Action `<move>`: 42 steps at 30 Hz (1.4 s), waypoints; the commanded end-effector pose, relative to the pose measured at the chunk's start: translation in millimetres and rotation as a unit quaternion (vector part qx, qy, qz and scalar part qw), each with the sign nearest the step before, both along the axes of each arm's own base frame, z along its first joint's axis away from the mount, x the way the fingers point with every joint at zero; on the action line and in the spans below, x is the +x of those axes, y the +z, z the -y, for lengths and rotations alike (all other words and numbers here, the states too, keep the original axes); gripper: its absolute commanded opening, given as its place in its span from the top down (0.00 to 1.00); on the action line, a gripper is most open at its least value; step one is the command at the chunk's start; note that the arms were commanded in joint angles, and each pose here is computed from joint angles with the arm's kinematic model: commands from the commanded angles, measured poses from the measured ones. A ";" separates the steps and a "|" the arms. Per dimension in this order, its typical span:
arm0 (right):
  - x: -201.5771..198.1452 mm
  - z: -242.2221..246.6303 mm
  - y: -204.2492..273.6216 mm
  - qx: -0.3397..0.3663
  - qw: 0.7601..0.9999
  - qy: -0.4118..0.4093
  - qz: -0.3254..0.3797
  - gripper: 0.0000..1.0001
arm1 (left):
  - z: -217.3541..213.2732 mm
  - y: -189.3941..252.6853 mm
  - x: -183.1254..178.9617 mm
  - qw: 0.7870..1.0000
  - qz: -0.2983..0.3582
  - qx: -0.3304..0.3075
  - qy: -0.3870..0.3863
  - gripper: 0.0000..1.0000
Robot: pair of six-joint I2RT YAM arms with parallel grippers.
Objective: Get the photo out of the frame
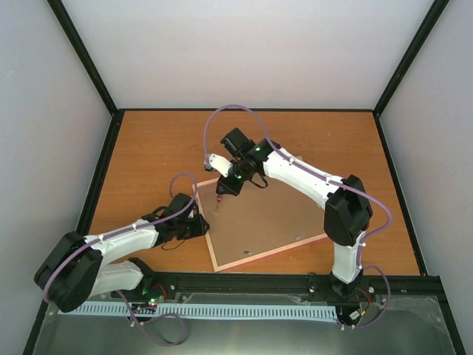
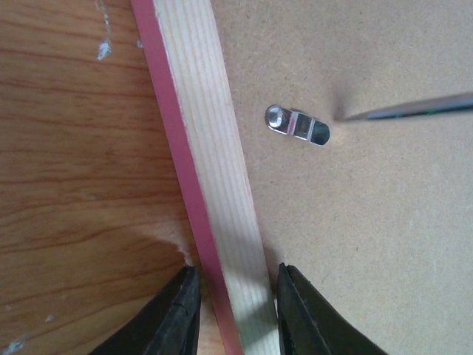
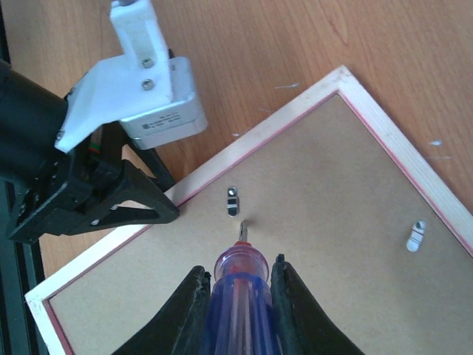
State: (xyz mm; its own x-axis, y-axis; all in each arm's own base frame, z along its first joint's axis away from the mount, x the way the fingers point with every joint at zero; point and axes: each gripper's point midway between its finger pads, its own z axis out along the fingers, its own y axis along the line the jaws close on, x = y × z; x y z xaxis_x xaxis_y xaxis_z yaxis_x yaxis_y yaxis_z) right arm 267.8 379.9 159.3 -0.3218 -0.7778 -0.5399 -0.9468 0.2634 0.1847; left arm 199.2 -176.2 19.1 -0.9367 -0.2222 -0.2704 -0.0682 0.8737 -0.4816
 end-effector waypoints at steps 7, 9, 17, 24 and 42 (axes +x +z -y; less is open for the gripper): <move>3.5 37.8 37.6 0.024 0.999 -0.021 0.025 0.97 | 9.2 37.3 10.6 0.997 0.066 -0.014 -0.038 0.63; 5.8 54.5 41.5 0.033 0.999 -0.037 0.018 0.97 | 16.2 63.2 18.8 0.992 0.112 -0.027 -0.060 0.58; -11.5 104.1 46.8 0.087 0.994 -0.059 -0.033 0.97 | 41.1 170.9 42.2 0.933 0.319 -0.047 -0.159 0.40; -34.0 128.6 67.3 0.169 0.982 -0.040 -0.077 0.97 | 99.9 221.4 15.7 0.850 0.396 -0.090 -0.335 0.46; -71.5 123.0 93.4 0.256 0.958 0.038 -0.125 0.95 | 143.1 207.0 -24.4 0.779 0.376 -0.133 -0.484 0.59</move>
State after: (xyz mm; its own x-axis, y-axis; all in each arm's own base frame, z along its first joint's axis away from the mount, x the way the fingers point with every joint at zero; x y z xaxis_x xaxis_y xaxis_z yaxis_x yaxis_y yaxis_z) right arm 205.3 255.8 234.7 -0.4769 -0.4907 -0.7292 -0.8574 0.0770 0.5089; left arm 180.8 -312.6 219.7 -0.3461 0.3344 -0.8766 0.9271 0.2652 -0.2648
